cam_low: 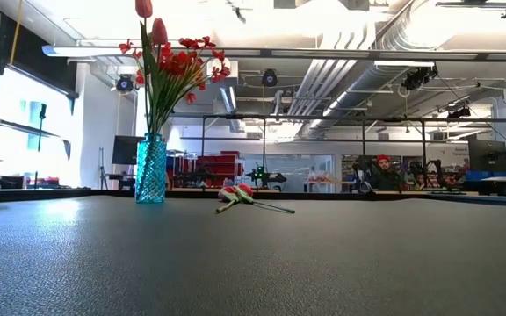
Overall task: Sort flowers into vase by color
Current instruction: Put the white flower into the transparent vase
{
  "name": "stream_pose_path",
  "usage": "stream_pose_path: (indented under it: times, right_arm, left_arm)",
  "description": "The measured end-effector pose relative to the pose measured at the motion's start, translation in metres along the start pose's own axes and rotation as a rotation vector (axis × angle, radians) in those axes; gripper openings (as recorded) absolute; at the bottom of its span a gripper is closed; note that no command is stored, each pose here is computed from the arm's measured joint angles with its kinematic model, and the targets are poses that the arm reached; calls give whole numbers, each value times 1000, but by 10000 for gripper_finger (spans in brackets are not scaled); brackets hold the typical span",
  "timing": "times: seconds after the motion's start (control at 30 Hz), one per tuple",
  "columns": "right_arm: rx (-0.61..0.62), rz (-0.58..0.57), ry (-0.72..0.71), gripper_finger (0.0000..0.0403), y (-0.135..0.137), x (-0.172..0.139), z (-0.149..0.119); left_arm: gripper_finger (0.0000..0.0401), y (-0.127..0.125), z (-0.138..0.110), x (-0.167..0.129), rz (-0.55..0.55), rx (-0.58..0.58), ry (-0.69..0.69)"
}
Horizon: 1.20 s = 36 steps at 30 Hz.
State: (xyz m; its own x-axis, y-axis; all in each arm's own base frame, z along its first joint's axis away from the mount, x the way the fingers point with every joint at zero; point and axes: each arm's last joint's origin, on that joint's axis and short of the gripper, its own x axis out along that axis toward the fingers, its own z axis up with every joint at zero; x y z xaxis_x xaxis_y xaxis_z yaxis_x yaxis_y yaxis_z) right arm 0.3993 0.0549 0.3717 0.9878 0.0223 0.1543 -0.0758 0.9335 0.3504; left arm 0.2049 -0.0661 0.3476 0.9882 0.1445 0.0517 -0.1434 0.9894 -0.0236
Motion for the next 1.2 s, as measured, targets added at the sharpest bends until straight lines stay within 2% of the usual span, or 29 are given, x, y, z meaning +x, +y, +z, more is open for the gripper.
stream_pose_path:
  times: [0.13, 0.27, 0.37, 0.5, 0.6, 0.87, 0.97, 1.07, 1.2]
  right_arm:
    - [40, -148, -1, 134, 3, -7, 4]
    - [30, -275, 59, 159, 5, -19, 6]
    - [44, -302, 114, 161, 9, -28, 9]
    - [75, -405, 169, 153, 11, -40, 6]
    - [77, -445, 182, 150, 13, -45, 7]
    - [177, -503, 269, 149, 16, -65, 10]
    - [205, -544, 322, 149, 17, -75, 9]
    - [213, -603, 352, 149, 17, -83, 7]
    - [225, -671, 338, 149, 15, -89, 7]
  left_arm:
    - [2, 6, 4, -19, 26, -8, 38]
    - [1, 12, 4, -43, 20, -23, 116]
    - [1, 16, 2, -62, -4, -7, 174]
    - [1, 13, 1, -80, -131, 123, 199]
    - [0, 13, 1, -92, -196, 152, 208]
    - [0, 26, 12, -118, -263, 64, 342]
    - [0, 25, 17, -122, -331, 40, 355]
    - [0, 22, 13, -125, -394, 28, 404]
    - [0, 26, 2, -133, -402, 21, 528]
